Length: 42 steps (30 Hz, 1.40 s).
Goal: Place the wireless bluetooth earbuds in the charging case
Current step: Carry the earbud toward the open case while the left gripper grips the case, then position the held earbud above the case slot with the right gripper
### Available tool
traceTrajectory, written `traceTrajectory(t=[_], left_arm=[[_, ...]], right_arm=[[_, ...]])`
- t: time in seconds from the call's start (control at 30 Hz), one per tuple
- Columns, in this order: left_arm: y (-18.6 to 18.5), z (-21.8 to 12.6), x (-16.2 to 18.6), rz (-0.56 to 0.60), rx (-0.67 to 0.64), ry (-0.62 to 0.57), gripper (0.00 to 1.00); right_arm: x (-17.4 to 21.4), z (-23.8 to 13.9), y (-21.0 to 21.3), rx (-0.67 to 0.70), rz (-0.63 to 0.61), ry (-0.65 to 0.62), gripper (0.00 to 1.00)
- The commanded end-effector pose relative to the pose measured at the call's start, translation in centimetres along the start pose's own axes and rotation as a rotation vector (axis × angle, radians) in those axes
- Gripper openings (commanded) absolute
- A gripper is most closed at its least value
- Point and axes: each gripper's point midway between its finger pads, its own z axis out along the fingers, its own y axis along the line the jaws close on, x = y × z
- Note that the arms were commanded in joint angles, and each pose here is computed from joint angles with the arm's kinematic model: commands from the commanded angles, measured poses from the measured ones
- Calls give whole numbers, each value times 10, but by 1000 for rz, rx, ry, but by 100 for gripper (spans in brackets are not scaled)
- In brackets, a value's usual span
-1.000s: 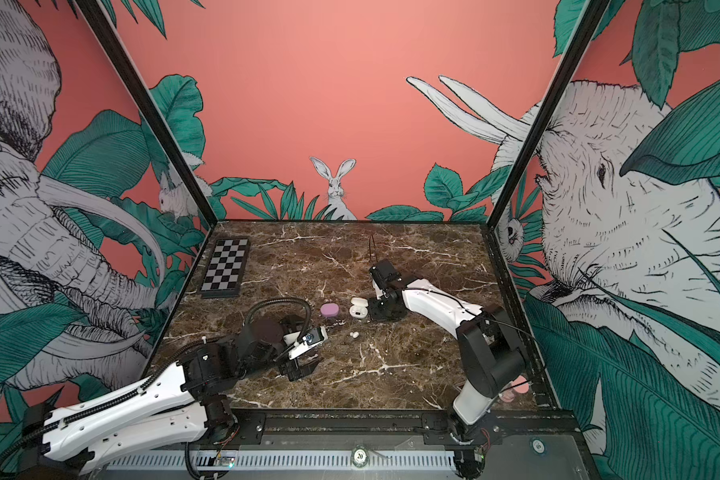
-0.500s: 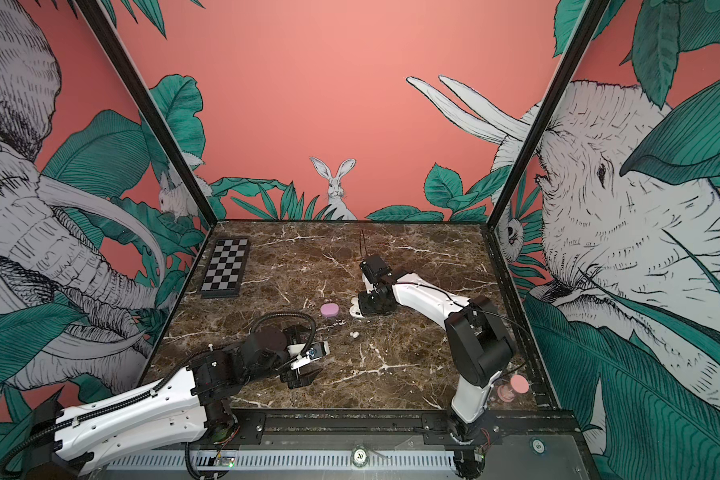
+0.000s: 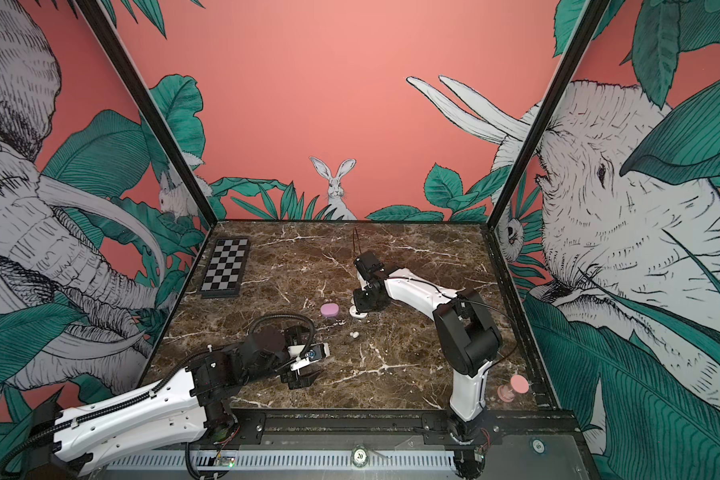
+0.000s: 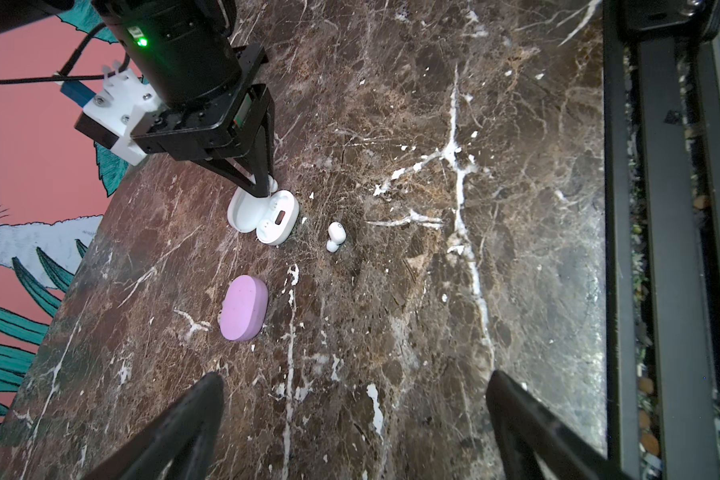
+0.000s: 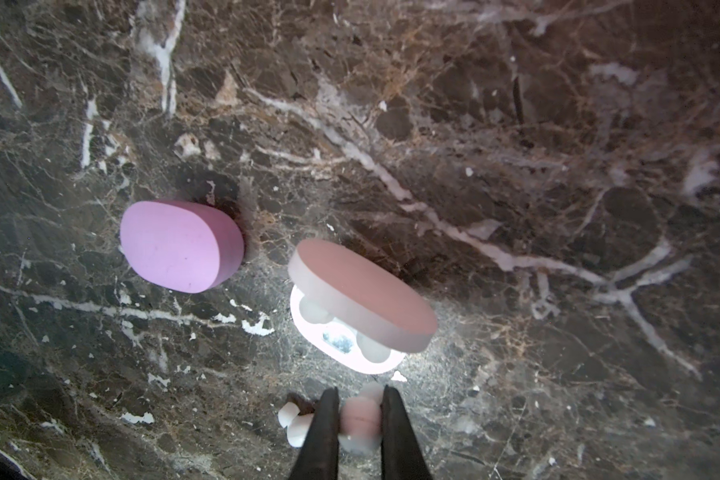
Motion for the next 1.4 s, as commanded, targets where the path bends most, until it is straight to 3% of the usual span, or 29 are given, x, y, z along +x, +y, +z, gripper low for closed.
traceTrajectory(t=[0.0, 1.37], left_arm=[[-4, 0, -3, 19, 11, -29, 99], [-10, 0, -4, 31, 42, -48, 99]], right_arm=[[-2, 2, 1, 24, -31, 3, 13], [0, 18, 1, 63, -83, 44, 12]])
